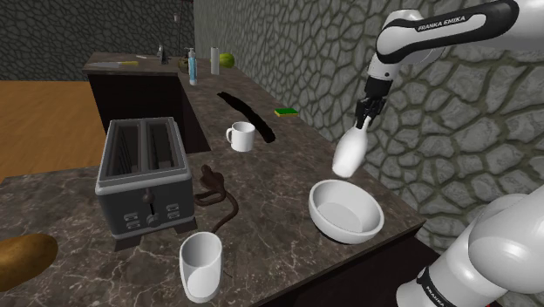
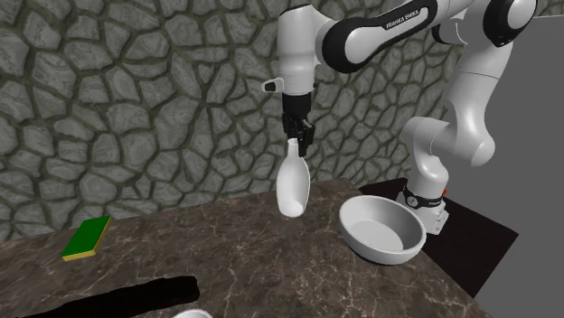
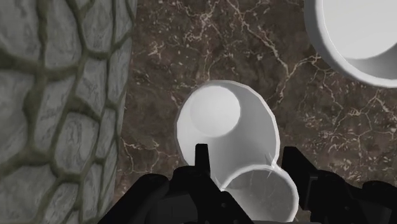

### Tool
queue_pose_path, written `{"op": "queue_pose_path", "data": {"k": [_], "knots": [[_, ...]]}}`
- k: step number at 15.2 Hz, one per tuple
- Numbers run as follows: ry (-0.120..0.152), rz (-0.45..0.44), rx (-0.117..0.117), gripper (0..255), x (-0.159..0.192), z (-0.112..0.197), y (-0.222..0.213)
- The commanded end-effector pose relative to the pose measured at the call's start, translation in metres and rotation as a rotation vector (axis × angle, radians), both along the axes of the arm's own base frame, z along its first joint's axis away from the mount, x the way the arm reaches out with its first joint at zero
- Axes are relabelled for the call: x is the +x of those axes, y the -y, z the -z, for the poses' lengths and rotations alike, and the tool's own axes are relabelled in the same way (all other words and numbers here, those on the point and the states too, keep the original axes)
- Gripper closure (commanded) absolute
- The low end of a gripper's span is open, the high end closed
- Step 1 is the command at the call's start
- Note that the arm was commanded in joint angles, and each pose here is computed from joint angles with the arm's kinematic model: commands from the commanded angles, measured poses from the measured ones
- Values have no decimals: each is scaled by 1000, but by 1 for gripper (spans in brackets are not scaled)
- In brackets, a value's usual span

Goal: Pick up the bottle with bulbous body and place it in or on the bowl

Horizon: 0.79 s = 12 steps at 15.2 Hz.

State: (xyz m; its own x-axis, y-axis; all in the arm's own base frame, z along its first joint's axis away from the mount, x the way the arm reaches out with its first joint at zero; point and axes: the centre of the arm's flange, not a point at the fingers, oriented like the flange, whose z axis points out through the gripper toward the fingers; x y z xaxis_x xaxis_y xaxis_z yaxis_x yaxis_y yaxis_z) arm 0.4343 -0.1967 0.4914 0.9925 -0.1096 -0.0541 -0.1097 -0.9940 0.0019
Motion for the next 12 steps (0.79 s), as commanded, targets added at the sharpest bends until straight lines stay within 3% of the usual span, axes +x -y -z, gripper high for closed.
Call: {"op": "queue_pose_path", "data": {"k": [1,12], "knots": [[0,0,0,255,1,-11,0],[0,0,0,255,1,-69,0]]}}
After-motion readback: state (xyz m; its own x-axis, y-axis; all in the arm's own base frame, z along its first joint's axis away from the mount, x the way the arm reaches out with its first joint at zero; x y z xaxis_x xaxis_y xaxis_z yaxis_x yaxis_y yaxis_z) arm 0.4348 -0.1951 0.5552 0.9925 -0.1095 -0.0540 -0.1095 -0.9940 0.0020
